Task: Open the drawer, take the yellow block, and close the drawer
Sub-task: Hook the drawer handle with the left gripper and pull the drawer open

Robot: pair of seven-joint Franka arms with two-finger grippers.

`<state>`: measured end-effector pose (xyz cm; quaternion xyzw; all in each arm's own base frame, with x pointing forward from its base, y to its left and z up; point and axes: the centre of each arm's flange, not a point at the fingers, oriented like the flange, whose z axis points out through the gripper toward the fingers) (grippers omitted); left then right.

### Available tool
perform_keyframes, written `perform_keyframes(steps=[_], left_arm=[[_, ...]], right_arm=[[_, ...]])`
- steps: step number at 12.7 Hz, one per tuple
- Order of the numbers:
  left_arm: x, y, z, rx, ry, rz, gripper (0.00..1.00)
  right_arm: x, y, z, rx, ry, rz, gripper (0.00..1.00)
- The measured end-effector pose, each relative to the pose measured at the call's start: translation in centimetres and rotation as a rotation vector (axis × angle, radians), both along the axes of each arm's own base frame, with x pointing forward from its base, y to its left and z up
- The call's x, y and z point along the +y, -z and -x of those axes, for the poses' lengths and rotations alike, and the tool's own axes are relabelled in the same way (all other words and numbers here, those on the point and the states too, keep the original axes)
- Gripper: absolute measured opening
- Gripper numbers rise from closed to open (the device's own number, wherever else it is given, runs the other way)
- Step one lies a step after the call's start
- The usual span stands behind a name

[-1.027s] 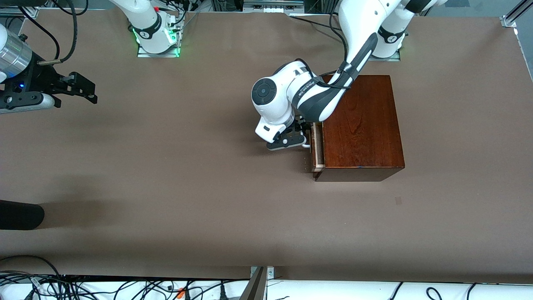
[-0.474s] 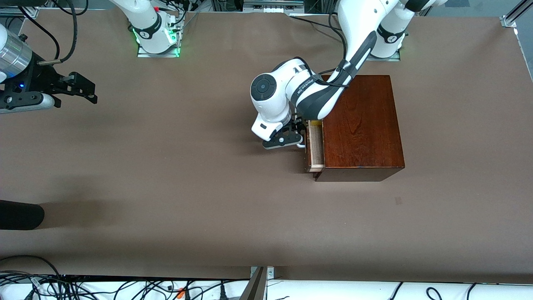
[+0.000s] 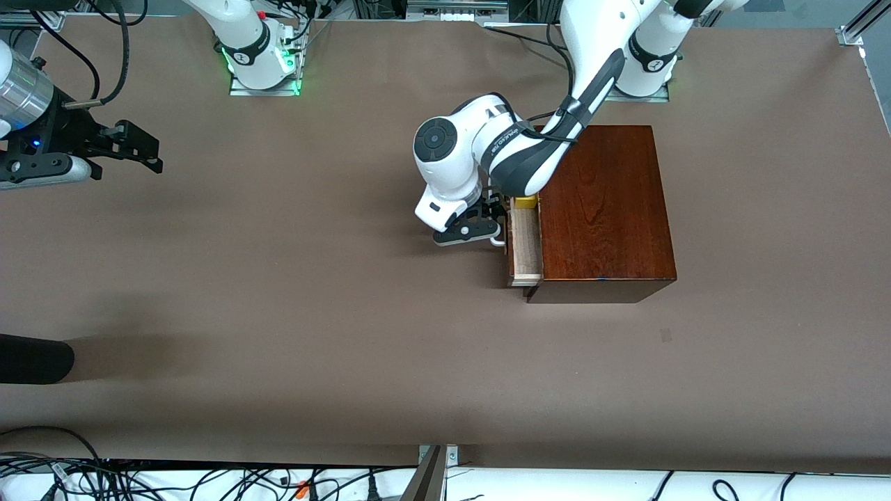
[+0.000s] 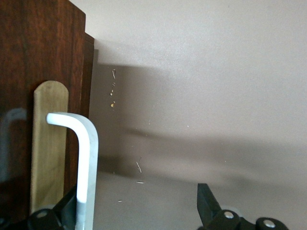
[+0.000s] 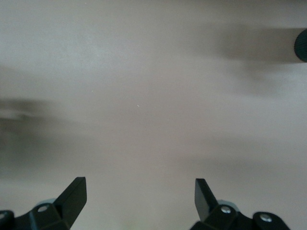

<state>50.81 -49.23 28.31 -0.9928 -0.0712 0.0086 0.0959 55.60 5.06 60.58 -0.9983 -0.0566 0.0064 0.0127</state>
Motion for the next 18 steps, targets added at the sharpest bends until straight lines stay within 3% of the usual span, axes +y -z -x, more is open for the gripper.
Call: perform_keyframes(steps=[18], left_arm=[[-0.58, -0.27, 0.12, -0.009, -0.027, 0.015, 1.0]], right_arm=[[-0.01, 0.0, 0.0, 0.0, 0.0, 0.0, 1.0]])
